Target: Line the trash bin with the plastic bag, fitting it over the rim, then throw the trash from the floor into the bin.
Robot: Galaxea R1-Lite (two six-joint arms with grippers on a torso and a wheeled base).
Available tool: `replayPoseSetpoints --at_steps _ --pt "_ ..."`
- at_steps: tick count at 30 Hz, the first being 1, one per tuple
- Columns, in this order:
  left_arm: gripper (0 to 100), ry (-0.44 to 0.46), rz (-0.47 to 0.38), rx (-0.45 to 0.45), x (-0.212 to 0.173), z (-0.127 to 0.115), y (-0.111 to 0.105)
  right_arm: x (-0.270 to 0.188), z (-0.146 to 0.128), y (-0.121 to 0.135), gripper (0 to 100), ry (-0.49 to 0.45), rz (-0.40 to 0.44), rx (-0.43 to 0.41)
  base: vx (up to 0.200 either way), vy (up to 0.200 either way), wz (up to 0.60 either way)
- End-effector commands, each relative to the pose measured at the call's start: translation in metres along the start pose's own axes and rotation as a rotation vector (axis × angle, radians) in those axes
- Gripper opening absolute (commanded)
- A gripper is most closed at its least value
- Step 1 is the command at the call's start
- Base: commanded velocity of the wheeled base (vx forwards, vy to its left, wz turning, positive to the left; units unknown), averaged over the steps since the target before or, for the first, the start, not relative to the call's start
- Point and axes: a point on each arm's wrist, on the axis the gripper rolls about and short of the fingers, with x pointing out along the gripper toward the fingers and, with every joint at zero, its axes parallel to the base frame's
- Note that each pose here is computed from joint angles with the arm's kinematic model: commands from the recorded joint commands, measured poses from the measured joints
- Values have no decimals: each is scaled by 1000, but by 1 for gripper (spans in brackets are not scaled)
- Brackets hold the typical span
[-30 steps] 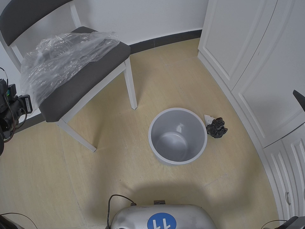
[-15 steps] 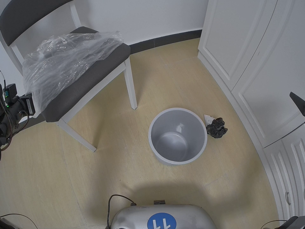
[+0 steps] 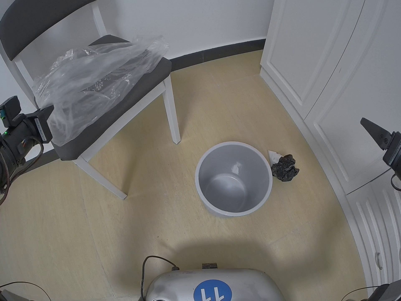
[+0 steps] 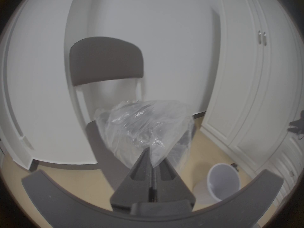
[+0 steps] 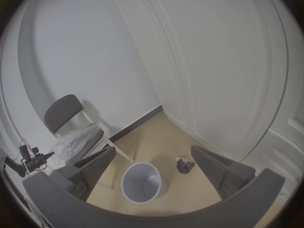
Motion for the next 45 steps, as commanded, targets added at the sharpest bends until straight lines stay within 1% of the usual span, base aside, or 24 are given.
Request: replayPoseSetpoints --at_steps 1,7,10,11,12,13,14,17,19,20,21,24,25,27,28,30,32,33,34,35,36,41,44,45 --pt "0 -105 -170 -31 -27 24 -30 18 -32 22 100 129 74 22 0 0 0" --pt "0 -155 -330 -57 -45 36 -55 20 -46 23 100 185 82 5 0 0 0" --pt "0 -172 -374 -63 -47 42 -62 19 -48 22 100 196 80 2 0 0 0" --pt "0 -172 -374 -63 -47 42 -62 19 -48 22 100 196 80 2 0 0 0" --pt "0 -182 -394 -42 -48 46 -66 19 -48 22 100 202 81 -3 0 0 0" --pt "0 -182 -394 -42 -48 46 -66 19 -48 22 100 202 81 -3 0 0 0" --pt "0 -188 -413 -5 -47 47 -70 18 -49 23 100 206 88 -4 0 0 0" --pt "0 -200 -431 52 -49 46 -74 17 -52 22 100 219 93 -9 0 0 0" --pt "0 -208 -468 68 -52 47 -80 17 -53 22 100 224 96 -13 0 0 0" --pt "0 -206 -487 68 -54 47 -83 17 -54 22 100 226 97 -13 0 0 0" --pt "0 -200 -526 72 -58 45 -88 16 -55 21 100 230 99 -16 0 0 0" --pt "0 -197 -565 103 -63 47 -93 15 -56 20 100 235 102 -16 0 0 0" --pt "0 -193 -586 125 -66 48 -96 15 -56 20 100 238 105 -16 0 0 0" --pt "0 -191 -605 131 -71 51 -96 15 -56 20 100 241 114 -15 0 0 0" --pt "0 -173 -641 132 -78 51 -98 15 -57 20 100 250 124 -16 0 0 0" --pt "0 -141 -682 138 -88 50 -97 15 -60 20 100 265 125 -23 0 0 0" --pt "0 -130 -699 143 -93 50 -96 15 -62 19 100 267 124 -24 0 0 0" --pt "0 -108 -726 150 -98 48 -96 15 -64 20 100 277 132 -25 0 0 0" --pt "0 -108 -726 150 -98 48 -96 15 -64 20 100 277 132 -25 0 0 0" --pt "0 -94 -777 154 -107 50 -97 17 -67 20 100 294 141 -25 0 0 0" --pt "0 -98 -797 154 -110 52 -99 18 -68 20 100 303 144 -25 0 0 0" --pt "0 -125 -828 148 -111 61 -105 21 -79 21 100 355 155 -35 0 0 0" --pt "0 -131 -832 145 -111 63 -106 20 -81 22 100 365 161 -39 0 0 0" --pt "0 -139 -839 141 -110 65 -109 16 -88 23 100 395 178 -54 0 0 0"
